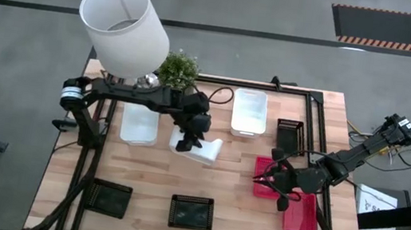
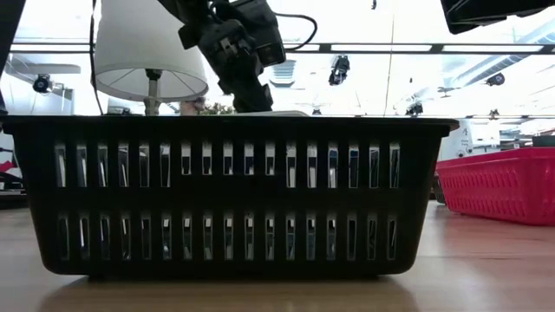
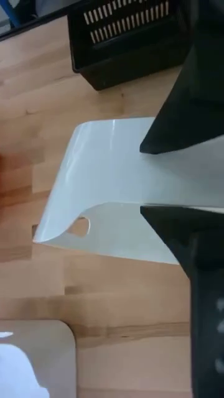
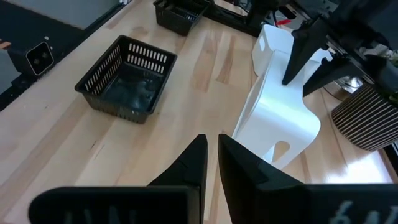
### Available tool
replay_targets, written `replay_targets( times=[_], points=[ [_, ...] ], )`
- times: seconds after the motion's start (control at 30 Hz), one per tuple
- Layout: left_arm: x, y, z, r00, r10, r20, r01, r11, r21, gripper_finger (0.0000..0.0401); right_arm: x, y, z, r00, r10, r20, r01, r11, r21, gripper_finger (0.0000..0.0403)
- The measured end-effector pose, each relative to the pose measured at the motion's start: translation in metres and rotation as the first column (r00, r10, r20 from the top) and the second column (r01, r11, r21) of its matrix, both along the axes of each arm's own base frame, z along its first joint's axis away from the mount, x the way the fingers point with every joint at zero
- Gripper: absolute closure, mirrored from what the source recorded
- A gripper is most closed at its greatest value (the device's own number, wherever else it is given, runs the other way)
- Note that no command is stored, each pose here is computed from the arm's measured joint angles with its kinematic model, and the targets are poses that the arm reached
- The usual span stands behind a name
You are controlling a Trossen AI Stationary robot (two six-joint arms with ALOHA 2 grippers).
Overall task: Stack baskets by color
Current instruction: Adjust the middle white bin on the table
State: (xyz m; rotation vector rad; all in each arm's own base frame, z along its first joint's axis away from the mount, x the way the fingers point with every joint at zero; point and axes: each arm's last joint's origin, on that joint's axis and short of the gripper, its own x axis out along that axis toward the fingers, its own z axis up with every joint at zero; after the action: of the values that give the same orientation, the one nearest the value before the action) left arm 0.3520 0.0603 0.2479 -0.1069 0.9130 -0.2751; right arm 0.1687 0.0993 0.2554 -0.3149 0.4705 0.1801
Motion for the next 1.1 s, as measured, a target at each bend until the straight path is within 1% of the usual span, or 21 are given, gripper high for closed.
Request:
replay_targets(
  times=[0.2,0.27,0.33,0.4,0.47,0.57,0.67,0.73,0.87,0.93,1.0,1.1],
  points=[
    [0.0,-0.013,0.001,0.997,-0.08,0.003,0.08,0.997,0.018,0.0372,0.0,0.0,0.0,1.0,0.0,0.0,0.0,1.0,0.001,0.0371],
    [0.0,-0.019,0.001,0.996,-0.092,-0.004,0.092,0.995,0.033,0.0392,0.0,0.0,0.0,1.0,0.0,0.001,0.0,1.0,0.001,0.0371],
    [-0.001,-0.025,-0.004,0.995,-0.089,-0.041,0.092,0.994,0.065,0.0398,0.0,0.0,0.0,1.0,0.0,0.001,0.0,1.0,0.002,0.0371],
    [0.0,-0.034,-0.003,0.997,-0.064,-0.044,0.07,0.987,0.145,0.0401,0.0,0.0,0.0,1.0,-0.001,0.004,0.001,1.0,0.004,0.0371],
    [0.0,-0.044,0.002,0.998,-0.047,-0.039,0.054,0.978,0.201,0.0401,0.0,0.0,0.001,1.0,-0.003,0.005,0.003,1.0,0.011,0.0371],
    [0.0,-0.055,-0.001,0.998,-0.021,-0.055,0.033,0.978,0.208,0.04,0.0,0.0,0.001,1.0,-0.004,0.005,0.004,1.0,0.013,0.0371],
    [0.001,-0.062,0.0,0.999,0.033,-0.044,-0.022,0.974,0.226,0.04,0.0,0.0,0.001,1.0,-0.005,0.005,0.005,1.0,0.014,0.0371],
    [0.001,-0.064,0.0,0.997,0.069,-0.043,-0.056,0.965,0.256,0.04,0.0,0.0,0.001,1.0,-0.005,0.005,0.005,1.0,0.014,0.0371],
    [0.001,-0.063,0.001,0.993,0.113,-0.033,-0.097,0.943,0.32,0.0401,0.0,0.0,0.0,1.0,-0.006,0.005,0.006,1.0,0.015,0.0371],
    [0.001,-0.061,0.001,0.991,0.13,-0.026,-0.111,0.924,0.366,0.0401,0.0,0.0,-0.003,1.0,-0.008,0.007,0.008,1.0,0.022,0.0371],
    [0.002,-0.059,-0.003,0.986,0.168,0.003,-0.153,0.889,0.431,0.0401,0.001,0.001,-0.006,1.0,-0.008,0.024,0.008,0.999,0.034,0.0371],
    [0.0,-0.054,-0.016,0.971,0.237,0.046,-0.225,0.824,0.52,0.0401,0.001,0.001,-0.013,0.998,-0.009,0.056,0.006,0.999,0.053,0.0371]
  ],
)
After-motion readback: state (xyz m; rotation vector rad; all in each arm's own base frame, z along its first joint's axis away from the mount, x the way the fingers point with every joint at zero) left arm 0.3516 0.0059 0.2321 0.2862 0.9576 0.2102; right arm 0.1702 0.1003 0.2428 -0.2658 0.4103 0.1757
